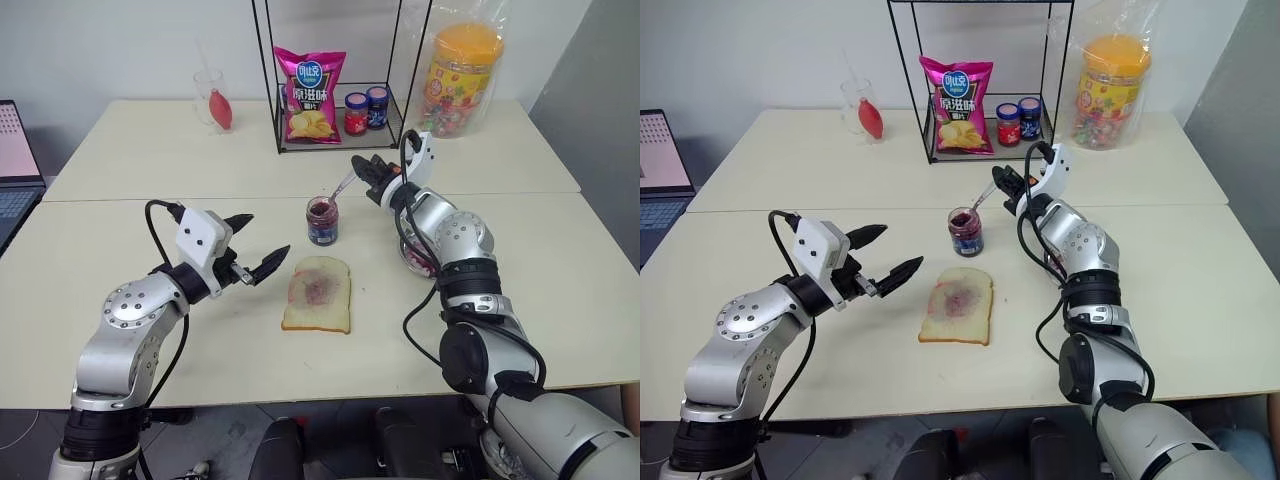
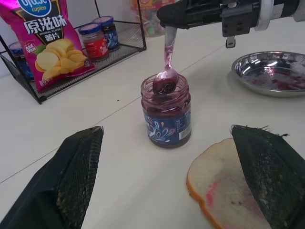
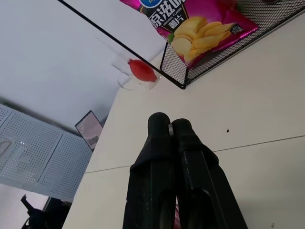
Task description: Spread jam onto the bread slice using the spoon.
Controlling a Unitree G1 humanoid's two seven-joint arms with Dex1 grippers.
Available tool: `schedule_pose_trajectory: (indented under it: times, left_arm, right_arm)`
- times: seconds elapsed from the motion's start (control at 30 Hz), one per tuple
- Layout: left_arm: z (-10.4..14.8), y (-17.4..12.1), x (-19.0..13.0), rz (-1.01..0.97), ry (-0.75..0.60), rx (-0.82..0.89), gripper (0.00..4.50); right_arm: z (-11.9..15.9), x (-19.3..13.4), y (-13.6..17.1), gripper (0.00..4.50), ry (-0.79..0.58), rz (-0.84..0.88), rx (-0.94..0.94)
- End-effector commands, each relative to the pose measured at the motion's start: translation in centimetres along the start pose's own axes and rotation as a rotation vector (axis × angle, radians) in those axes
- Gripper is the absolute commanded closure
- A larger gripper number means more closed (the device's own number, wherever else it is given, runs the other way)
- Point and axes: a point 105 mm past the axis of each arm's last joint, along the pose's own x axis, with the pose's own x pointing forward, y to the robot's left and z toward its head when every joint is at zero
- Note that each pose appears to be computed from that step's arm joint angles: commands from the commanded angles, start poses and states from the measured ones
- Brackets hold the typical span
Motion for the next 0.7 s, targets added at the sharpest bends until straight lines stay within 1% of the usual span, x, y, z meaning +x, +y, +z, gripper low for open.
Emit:
schedule_pose_trajectory:
  times: [0.03, 0.4, 0.57, 0.7]
  left_arm:
    - [1.2, 0.14, 0.05, 0.004, -0.041, 0.039, 0.0]
    - [1.31, 0.2, 0.15, 0.003, -0.043, 0.039, 0.0]
    - [1.32, 0.15, 0.16, -0.002, -0.042, 0.04, 0.0]
    - [1.33, 0.16, 0.22, -0.003, -0.042, 0.042, 0.0]
  right_arm:
    - [1.45, 0.2, 1.97, 4.47, -0.038, 0.059, -0.002]
    - [1.76, -0.04, 1.83, 4.47, -0.049, 0.055, 0.022]
    - [1.87, -0.24, 1.66, 4.47, -0.051, 0.049, -0.058]
    - [1.87, -0.26, 1.67, 4.47, -0.055, 0.052, -0.043]
